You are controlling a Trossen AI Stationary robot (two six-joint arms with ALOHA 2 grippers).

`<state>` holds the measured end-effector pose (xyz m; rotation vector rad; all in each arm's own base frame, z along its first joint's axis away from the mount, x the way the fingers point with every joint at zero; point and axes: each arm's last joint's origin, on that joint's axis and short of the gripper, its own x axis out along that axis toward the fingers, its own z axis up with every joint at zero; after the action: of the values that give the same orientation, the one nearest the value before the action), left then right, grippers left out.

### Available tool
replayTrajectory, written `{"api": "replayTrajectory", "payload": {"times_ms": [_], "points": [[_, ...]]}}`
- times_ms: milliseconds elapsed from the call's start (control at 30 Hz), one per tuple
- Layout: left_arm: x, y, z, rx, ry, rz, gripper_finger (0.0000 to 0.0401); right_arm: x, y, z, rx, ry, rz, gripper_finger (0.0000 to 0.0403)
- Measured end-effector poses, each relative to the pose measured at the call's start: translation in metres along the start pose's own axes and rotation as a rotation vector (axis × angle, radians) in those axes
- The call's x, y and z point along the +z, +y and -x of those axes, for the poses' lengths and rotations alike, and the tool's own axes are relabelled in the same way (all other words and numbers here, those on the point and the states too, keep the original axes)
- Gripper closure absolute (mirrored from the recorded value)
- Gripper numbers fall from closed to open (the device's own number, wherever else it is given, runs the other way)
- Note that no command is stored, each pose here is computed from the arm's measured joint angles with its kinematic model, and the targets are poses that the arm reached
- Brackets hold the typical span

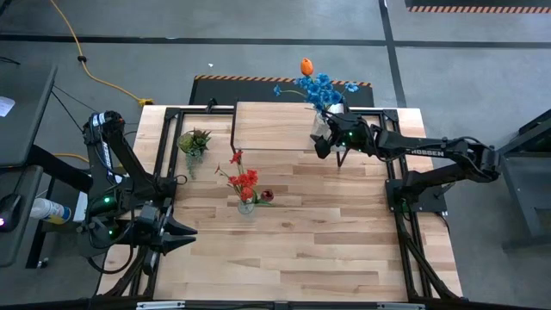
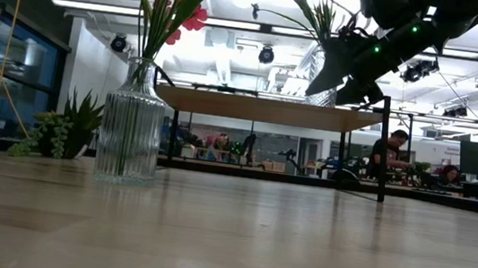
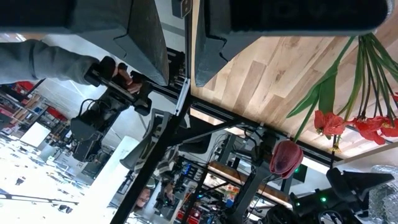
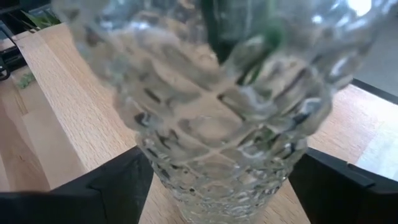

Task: Pick and place flowers into a vace then onto a shelf
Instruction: Put the right transparent vase with flowers on the shelf

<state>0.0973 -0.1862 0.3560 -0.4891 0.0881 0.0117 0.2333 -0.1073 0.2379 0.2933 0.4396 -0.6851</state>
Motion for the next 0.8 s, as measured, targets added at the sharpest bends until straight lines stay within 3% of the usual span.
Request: {"api": "replayTrajectory", "payload": {"times_ms": [233,633,800], "points": [[0.0,0.0,0.0,0.0,0.0,0.0,0.0288,0.0,0.0,0.0,0.007,0.005,0.001,0.0046],[0.0,0.0,0.0,0.005,-0.005,0.0,0.0288,0.0,0.001,0.0,0.046,0.019,0.02,0.0045],[0.0,0.0,0.0,0.006,-0.006,0.0,0.0288,0.013,0.004,0.005,0.042,0.04,0.049,0.0045]]}}
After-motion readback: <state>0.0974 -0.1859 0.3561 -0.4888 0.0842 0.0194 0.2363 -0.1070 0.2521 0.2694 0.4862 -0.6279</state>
